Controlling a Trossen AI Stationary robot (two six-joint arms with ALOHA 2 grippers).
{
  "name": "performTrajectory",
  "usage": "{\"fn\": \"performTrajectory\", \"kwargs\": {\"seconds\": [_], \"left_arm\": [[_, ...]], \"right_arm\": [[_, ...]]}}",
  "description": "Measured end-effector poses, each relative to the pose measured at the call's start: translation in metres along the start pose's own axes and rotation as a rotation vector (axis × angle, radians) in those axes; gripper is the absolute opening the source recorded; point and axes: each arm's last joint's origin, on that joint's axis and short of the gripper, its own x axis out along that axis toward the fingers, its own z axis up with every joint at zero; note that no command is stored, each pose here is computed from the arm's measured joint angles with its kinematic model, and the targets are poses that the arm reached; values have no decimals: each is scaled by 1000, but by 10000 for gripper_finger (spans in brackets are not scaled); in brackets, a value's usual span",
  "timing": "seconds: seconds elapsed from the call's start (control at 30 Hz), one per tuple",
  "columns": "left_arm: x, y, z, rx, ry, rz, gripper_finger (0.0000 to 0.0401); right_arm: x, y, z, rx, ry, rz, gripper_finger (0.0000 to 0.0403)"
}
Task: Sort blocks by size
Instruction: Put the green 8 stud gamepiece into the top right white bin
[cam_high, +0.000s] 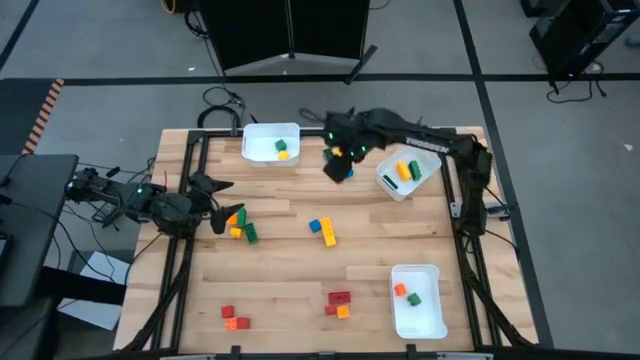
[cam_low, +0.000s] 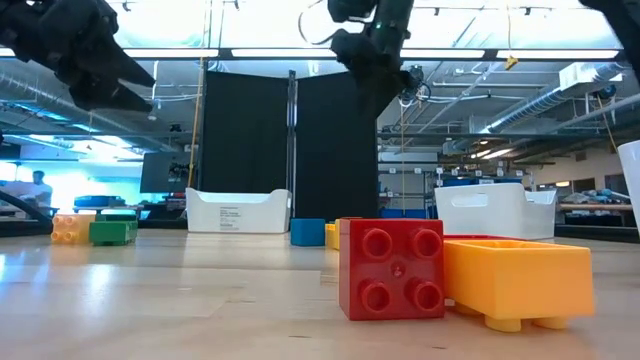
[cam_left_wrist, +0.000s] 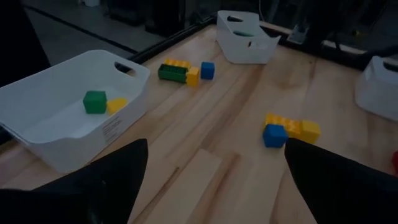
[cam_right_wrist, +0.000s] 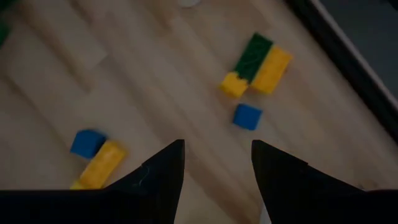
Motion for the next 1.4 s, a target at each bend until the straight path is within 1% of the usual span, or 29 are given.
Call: {"fn": "performTrajectory", "kwargs": {"seconds": [0.13, 0.27, 0.4, 0.5, 0.67, 0.8, 0.9, 1.03, 1.2, 1.33, 1.4], "left_arm": [[0, -1, 3, -21, -21, -12, 387], [0, -3, 5, -34, -39, -21, 388], [0, -3, 6, -41, -46, -24, 388], [0, -3, 6, -45, -54, -19, 388], [0, -3, 6, -47, -56, -20, 388], [0, -3, 7, -50, -59, -21, 388], [0, -4, 7, -57, -65, -25, 388], [0, -6, 12, -120, -103, -38, 388], [7, -10, 10, -154, -81, 24, 388], [21, -11, 7, -250, -43, 108, 388], [28, -11, 5, -296, -1, 140, 388]], "right_arm": [[6, 19, -28, -16, -48, 29, 199], [7, 32, -58, 12, -117, 94, 198], [8, 38, -91, 43, -113, 126, 198], [10, 38, -118, 74, -79, 121, 199], [16, 37, -156, 128, -55, 76, 197], [16, 36, -177, 139, -48, 68, 199], [15, 35, -191, 112, -40, 75, 198], [12, 31, -211, 94, -28, 84, 198], [10, 23, -235, 111, -20, 105, 199], [9, 15, -249, 126, -18, 120, 197], [9, 12, -254, 137, -18, 127, 197]]}}
